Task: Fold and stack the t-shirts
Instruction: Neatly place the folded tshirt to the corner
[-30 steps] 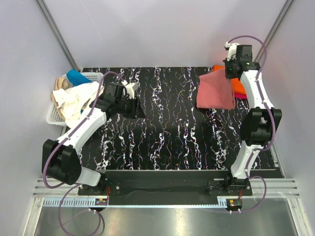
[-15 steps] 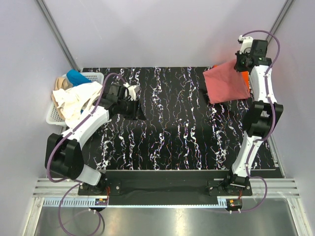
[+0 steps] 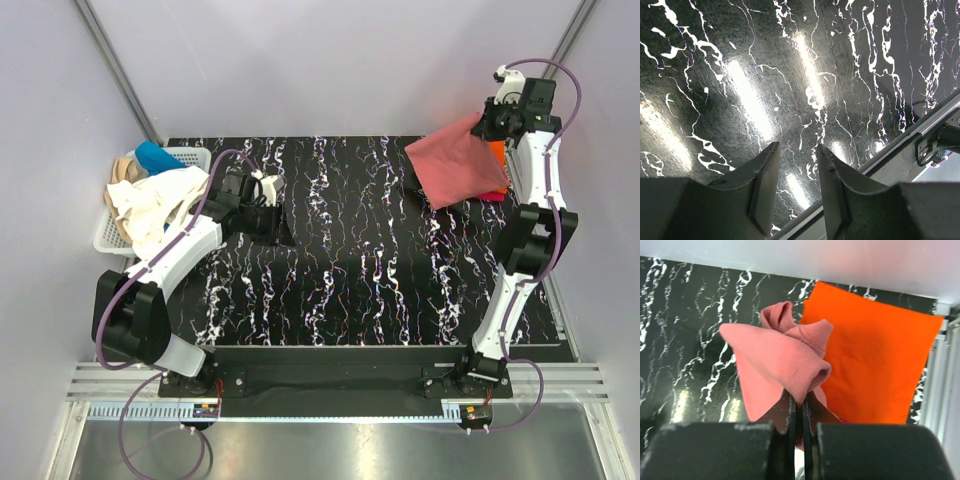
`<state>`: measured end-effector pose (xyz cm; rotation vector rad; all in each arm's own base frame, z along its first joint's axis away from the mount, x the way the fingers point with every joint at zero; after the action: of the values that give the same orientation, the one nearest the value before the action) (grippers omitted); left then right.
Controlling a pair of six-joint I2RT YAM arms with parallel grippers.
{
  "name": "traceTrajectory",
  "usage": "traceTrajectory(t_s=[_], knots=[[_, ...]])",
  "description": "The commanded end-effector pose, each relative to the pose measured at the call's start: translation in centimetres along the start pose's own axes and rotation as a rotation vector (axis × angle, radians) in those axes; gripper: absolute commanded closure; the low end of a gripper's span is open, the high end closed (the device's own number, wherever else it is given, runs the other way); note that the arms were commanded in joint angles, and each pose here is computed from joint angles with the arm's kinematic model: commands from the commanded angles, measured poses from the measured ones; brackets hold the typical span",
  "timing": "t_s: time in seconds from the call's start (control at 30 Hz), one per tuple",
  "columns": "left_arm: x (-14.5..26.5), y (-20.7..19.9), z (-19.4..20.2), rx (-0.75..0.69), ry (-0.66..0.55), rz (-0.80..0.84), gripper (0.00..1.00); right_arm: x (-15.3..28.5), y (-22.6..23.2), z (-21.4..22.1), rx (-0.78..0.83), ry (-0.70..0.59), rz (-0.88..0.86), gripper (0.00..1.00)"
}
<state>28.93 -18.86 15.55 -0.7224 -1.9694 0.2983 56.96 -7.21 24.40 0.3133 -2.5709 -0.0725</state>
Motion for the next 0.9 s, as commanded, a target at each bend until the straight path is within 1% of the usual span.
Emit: traceTrajectory(t_s=[0.0, 0.27, 0.4, 0.5, 0.53, 0.57, 0.7, 0.73, 0.8, 0.87], knots=[[0.6, -0.5, -1.6, -0.035, -0.049, 0.009, 0.60, 4.3, 2.7, -5.6, 0.040, -0.158, -0.060, 1.00], [0.9, -0.5, -1.9, -0.038, -0.062, 0.004, 0.60, 6.1, 4.6, -8.0, 0.023, -0.220, -0.125, 1.00], [1.2, -0.4, -2.0, -0.047, -0.076, -0.010, 0.60, 6.4, 4.2, -8.7, 0.005, -0.237, -0.102, 1.00], [1.3, -0.4, -2.1, -0.046, -0.077, -0.009, 0.60, 5.7, 3.1, -8.7, -0.004, -0.234, -0.065, 1.00], [1.4, -0.5, -2.1, -0.046, -0.079, -0.007, 0.60, 4.8, 2.6, -8.1, -0.015, -0.216, -0.059, 1.00], [1.4, -0.5, -2.1, -0.048, -0.079, -0.007, 0.60, 5.0, 1.9, -8.3, -0.027, -0.218, -0.047, 1.00], [1.4, -0.3, -2.1, -0.049, -0.078, -0.015, 0.60, 3.3, -0.5, -6.8, -0.063, -0.185, -0.015, 1.00], [1.5, -0.4, -2.1, -0.050, -0.079, -0.015, 0.60, 2.1, -1.4, -5.7, -0.077, -0.161, -0.009, 1.00], [1.4, -0.3, -2.1, -0.047, -0.075, -0.014, 0.60, 1.6, -2.9, -5.6, -0.098, -0.170, 0.002, 1.00], [1.3, -0.2, -2.0, -0.045, -0.070, -0.015, 0.60, -1.0, -5.0, -3.2, -0.150, -0.129, 0.002, 1.00]])
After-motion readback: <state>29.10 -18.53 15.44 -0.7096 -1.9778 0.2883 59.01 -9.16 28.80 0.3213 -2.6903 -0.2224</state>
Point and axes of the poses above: each gripper's point midway between its finger pads, its own x axis back along the fingers, its own y axis along the line the jaws close on, z = x × y, the point moved 2 cm from there along x, back along the fingers, and after that the axes turned 2 degrees about -x, right-handed, at the moved point
